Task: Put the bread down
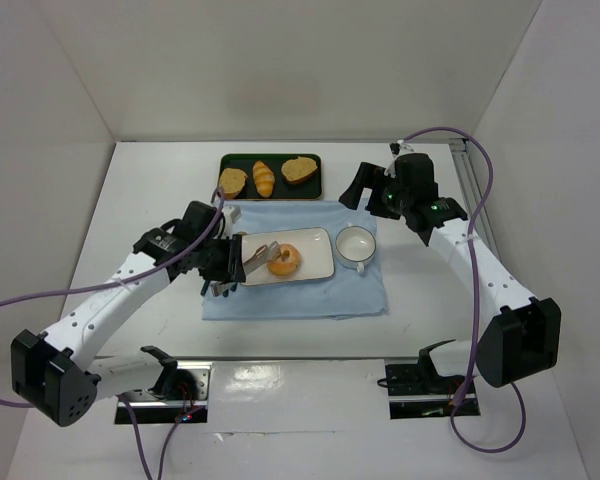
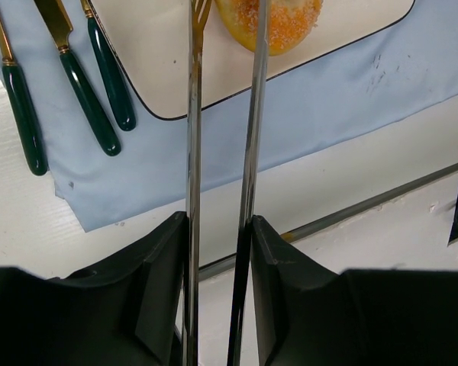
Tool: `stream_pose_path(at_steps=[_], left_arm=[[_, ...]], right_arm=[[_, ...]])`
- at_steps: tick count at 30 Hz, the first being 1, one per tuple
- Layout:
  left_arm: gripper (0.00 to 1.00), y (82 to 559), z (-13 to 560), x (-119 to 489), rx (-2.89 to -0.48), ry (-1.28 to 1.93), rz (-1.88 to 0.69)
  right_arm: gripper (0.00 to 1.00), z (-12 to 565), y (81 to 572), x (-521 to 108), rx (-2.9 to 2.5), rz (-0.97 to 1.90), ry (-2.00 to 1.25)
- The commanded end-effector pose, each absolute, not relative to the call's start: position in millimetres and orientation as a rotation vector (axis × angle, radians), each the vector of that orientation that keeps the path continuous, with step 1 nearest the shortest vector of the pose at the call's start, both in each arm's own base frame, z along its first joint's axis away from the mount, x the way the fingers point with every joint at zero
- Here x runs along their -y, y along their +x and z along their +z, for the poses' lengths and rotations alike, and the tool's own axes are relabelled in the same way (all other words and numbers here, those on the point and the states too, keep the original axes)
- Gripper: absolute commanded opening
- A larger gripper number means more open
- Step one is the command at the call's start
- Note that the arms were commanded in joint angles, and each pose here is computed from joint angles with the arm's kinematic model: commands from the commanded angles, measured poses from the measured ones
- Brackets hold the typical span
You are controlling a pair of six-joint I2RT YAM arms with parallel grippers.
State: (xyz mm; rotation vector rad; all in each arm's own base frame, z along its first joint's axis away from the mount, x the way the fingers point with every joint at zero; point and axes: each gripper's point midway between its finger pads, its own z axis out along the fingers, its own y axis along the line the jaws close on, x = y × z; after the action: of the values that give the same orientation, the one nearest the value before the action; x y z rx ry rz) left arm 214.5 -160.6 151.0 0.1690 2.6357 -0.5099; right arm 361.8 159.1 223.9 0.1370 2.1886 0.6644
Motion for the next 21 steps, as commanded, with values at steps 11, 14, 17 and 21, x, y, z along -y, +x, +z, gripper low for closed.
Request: stream_pose_path(at_steps=[11,14,17,21], left_arm=[[0.52,232,196,158,-2.535,0.141,-0.463],[0.52,234,204,158,-2.516,0.136,-0.46],[0.52,234,209,154,-2.503,0.127,-0.44],[0.52,234,208,144,-2.493,0.091,-0.388]], right_arm=[[1.0,242,361,-163,-2.127,0.726,0.139],[1.0,243,362,-164,-2.118,0.728,0.137],[1.0,244,361,-165,-2.12,0.743,0.141],[1.0,240,360,-165,-2.129,0.741,0.143]])
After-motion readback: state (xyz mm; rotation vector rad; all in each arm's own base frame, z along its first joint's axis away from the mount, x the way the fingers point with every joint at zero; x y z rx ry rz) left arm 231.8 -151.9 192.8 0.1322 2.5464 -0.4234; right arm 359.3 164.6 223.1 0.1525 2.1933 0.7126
